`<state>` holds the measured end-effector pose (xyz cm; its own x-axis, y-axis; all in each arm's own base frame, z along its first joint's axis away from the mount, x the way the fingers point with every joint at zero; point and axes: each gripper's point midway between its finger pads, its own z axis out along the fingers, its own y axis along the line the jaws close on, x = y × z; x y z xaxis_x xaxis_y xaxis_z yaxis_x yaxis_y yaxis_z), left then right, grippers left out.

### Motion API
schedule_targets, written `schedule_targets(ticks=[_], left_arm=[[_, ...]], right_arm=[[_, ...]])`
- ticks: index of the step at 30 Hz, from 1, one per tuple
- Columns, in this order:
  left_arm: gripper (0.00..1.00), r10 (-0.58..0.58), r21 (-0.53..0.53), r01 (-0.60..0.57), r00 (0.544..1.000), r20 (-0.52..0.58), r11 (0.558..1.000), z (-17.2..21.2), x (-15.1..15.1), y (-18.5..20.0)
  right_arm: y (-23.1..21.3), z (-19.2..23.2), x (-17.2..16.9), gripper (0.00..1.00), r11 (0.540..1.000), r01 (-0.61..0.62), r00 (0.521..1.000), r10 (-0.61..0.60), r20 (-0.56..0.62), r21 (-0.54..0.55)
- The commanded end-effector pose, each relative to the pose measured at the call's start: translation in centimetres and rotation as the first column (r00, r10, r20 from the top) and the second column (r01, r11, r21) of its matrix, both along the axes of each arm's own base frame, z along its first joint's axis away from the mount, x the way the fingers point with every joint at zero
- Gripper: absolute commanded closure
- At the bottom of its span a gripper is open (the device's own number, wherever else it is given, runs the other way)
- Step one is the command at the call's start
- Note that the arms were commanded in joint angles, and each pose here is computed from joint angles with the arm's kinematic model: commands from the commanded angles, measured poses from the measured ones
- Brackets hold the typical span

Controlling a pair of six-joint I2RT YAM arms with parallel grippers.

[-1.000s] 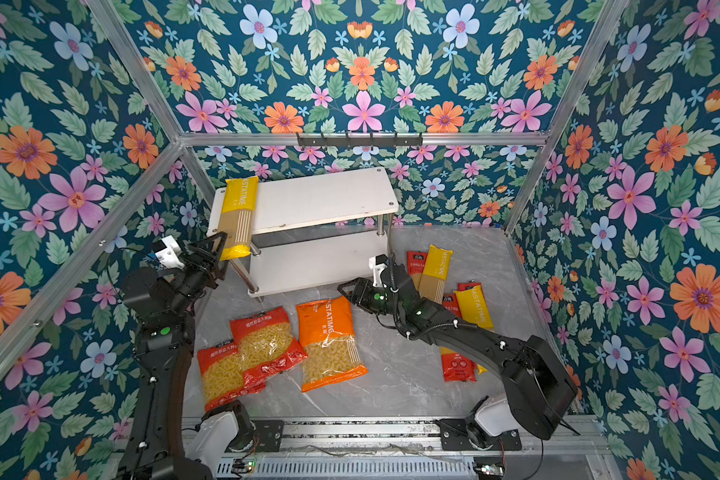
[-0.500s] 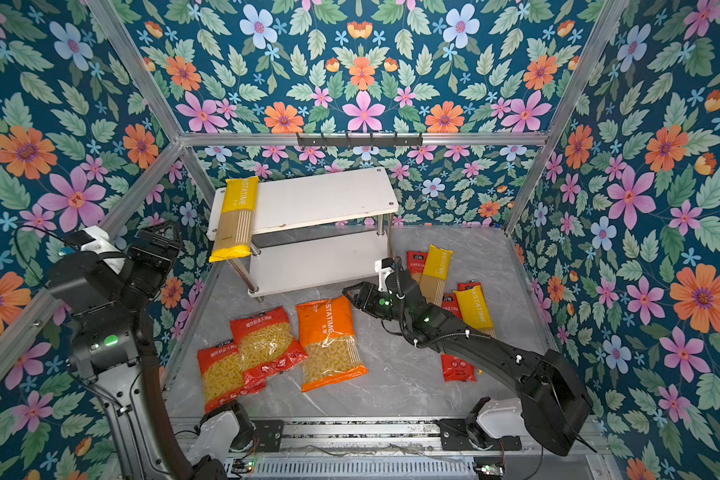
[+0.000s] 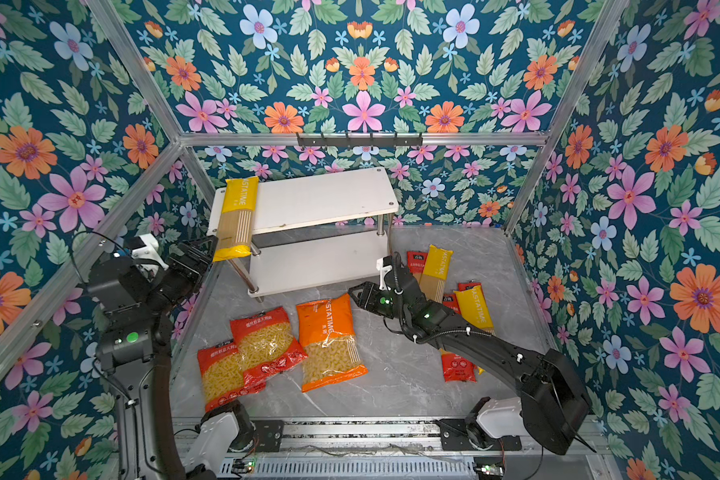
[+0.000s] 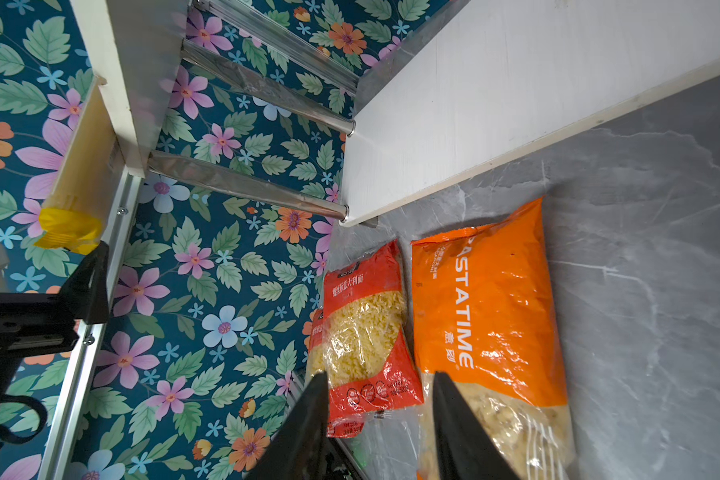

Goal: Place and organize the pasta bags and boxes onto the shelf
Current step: 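Settle the spaghetti pack upright on the top shelf, open left gripper, withdraw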

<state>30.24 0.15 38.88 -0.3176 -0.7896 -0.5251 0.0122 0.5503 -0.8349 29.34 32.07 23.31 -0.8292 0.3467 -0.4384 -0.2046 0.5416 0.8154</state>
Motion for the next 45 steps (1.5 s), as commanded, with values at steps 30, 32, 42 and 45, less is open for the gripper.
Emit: schedule_targets(ticks=[30,32,42,45], left_arm=[[0.58,0.032,-0.268,-0.005,0.995,0.097,0.963,-0.9,3.3,-3.1],[0.68,0.052,-0.28,-0.022,0.993,0.101,0.96,-0.8,3.3,-2.7],[1.0,0.182,-0.359,-0.119,0.972,0.146,0.926,0.5,3.1,-0.2],[1.0,0.181,-0.376,-0.115,0.973,0.146,0.919,0.4,3.5,-0.2]], right_arm=[[-0.2,0.8,-0.7,0.56,0.999,0.004,0.999,-0.002,0.045,-0.045],[-0.3,0.6,-0.8,0.56,0.999,0.005,0.999,-0.002,0.046,-0.049],[-0.4,0.9,-1.1,0.56,0.999,-0.001,0.998,0.004,0.06,-0.053],[-0.5,0.9,-1.1,0.56,0.998,0.0,0.998,0.003,0.062,-0.055]])
